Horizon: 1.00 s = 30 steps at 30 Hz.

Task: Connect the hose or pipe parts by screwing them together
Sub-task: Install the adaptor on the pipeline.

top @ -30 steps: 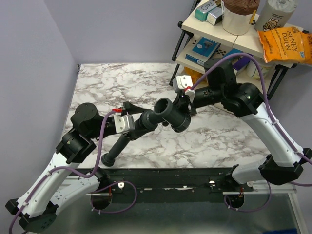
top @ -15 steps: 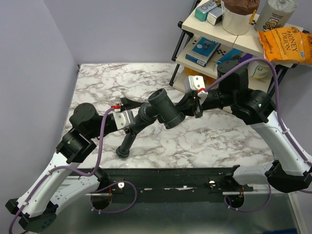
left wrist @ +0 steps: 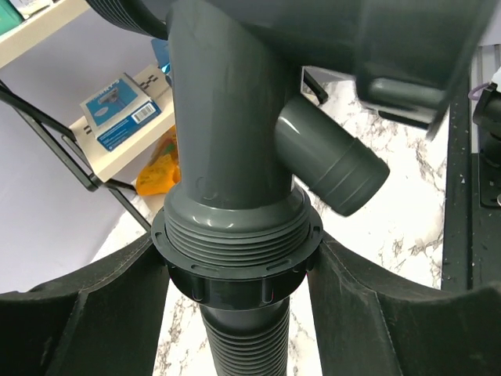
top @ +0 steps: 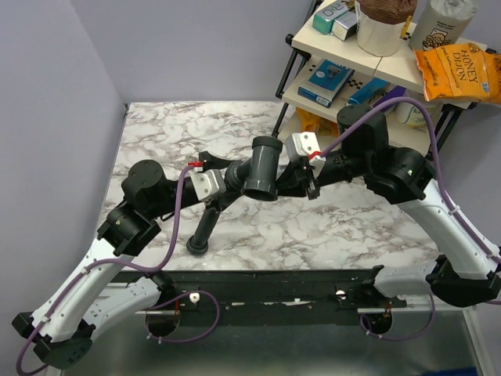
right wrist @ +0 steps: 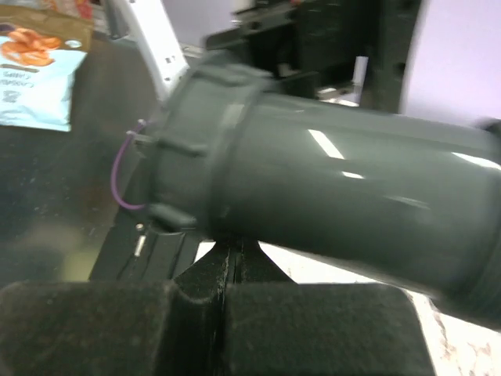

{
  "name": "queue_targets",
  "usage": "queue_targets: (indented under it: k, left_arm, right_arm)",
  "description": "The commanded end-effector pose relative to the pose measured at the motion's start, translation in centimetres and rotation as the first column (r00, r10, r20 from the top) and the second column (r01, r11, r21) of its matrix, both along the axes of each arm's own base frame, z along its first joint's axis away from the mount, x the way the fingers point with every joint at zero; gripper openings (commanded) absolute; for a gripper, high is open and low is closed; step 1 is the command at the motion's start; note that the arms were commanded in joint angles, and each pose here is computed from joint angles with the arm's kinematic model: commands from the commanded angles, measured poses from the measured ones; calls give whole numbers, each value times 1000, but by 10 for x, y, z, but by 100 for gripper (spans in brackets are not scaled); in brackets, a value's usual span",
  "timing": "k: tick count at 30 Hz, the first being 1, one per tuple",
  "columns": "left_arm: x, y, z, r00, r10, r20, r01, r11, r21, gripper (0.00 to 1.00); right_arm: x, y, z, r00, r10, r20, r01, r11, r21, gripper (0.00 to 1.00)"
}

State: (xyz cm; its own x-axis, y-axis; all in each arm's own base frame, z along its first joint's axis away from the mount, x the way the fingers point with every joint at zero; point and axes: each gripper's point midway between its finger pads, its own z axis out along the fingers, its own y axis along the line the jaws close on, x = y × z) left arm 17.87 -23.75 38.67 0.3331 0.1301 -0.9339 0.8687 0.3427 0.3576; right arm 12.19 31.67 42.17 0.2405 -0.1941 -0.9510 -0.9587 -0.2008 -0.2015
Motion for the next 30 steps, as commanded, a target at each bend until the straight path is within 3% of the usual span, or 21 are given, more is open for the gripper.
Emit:
queue_targets:
  k: [1, 13, 23, 30]
  left_arm:
    - [12, 6, 11, 996, 75, 38, -74, 997, -19, 0]
    - [13, 6, 2, 996, 80, 31, -80, 997, 16, 0]
    - [13, 4, -6, 997, 75, 19, -76, 996, 55, 0]
    - [-9, -1, -11, 999, -36, 2, 35, 996, 77, 0]
  right_arm:
    - [-24, 5, 8, 997, 71, -16, -71, 997, 3, 1]
    - [-40, 31, 39, 996, 67, 65, -75, 990, 119, 1]
    - [-17, 48, 52, 970, -200, 136, 175, 968, 179, 1]
    - [1, 49, 43, 944, -245, 223, 225, 968, 110, 1]
